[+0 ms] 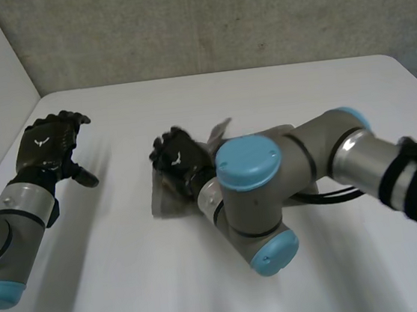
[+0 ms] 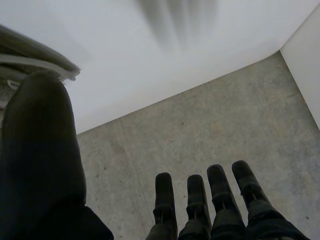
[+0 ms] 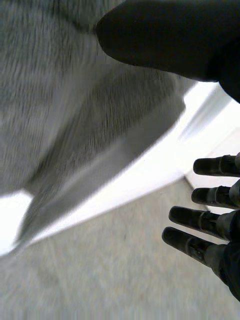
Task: Fold the towel.
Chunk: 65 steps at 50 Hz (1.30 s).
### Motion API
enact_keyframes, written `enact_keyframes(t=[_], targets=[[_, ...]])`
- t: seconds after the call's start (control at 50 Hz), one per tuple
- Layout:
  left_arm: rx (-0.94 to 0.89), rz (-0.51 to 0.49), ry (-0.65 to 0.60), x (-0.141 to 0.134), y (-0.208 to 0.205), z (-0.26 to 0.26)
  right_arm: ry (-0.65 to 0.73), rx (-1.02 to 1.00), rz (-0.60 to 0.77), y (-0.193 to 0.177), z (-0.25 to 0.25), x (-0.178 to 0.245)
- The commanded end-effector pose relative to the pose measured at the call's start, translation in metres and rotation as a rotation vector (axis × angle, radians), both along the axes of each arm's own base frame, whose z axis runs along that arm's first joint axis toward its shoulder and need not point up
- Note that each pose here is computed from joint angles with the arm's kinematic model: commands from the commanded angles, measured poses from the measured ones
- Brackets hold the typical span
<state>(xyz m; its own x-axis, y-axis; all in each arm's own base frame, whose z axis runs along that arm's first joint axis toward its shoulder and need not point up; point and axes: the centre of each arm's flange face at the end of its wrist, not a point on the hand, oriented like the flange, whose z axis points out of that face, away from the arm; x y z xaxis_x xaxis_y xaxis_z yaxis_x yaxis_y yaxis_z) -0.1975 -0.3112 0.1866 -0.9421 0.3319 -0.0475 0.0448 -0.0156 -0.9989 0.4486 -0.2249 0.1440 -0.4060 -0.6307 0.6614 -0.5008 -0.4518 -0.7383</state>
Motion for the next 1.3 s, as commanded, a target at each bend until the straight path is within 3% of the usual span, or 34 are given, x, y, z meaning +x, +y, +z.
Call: enact_keyframes(t=[0.02,0.16,0.26,0.3,0.36,0.52,0.64,0.78,1.02,1.18,1.3], targets=[[-0.057,-0.037,0.016,-0.012,0.001,0.018,-0.118,-0.021,-0.128,-0.018,0.06,-0.049],[-0.092,-0.136,0.046,-0.044,0.015,0.031,-0.188,0.078,-0.28,-0.041,0.077,-0.112],[-0.092,-0.229,0.06,-0.074,0.028,0.03,-0.194,0.18,-0.398,-0.055,0.058,-0.155],[-0.057,-0.296,0.052,-0.098,0.035,0.013,-0.18,0.255,-0.434,-0.056,0.038,-0.174],[-0.045,-0.354,0.046,-0.123,0.041,0.002,-0.179,0.318,-0.437,-0.055,0.023,-0.185],[-0.017,-0.399,0.011,-0.153,0.031,-0.032,-0.208,0.363,-0.437,-0.049,0.006,-0.191],[-0.03,-0.374,-0.033,-0.156,0.022,-0.041,-0.248,0.367,-0.429,-0.051,-0.001,-0.189],[-0.04,-0.279,-0.031,-0.144,0.016,-0.03,-0.226,0.426,-0.423,-0.053,-0.027,-0.186],[-0.061,-0.255,-0.016,-0.126,0.03,-0.004,-0.193,0.421,-0.431,-0.061,-0.039,-0.188],[-0.06,-0.219,-0.018,-0.106,0.034,0.005,-0.164,0.345,-0.462,-0.067,0.004,-0.208],[-0.063,-0.194,-0.019,-0.092,0.037,0.012,-0.009,0.253,-0.412,-0.067,0.04,-0.205]])
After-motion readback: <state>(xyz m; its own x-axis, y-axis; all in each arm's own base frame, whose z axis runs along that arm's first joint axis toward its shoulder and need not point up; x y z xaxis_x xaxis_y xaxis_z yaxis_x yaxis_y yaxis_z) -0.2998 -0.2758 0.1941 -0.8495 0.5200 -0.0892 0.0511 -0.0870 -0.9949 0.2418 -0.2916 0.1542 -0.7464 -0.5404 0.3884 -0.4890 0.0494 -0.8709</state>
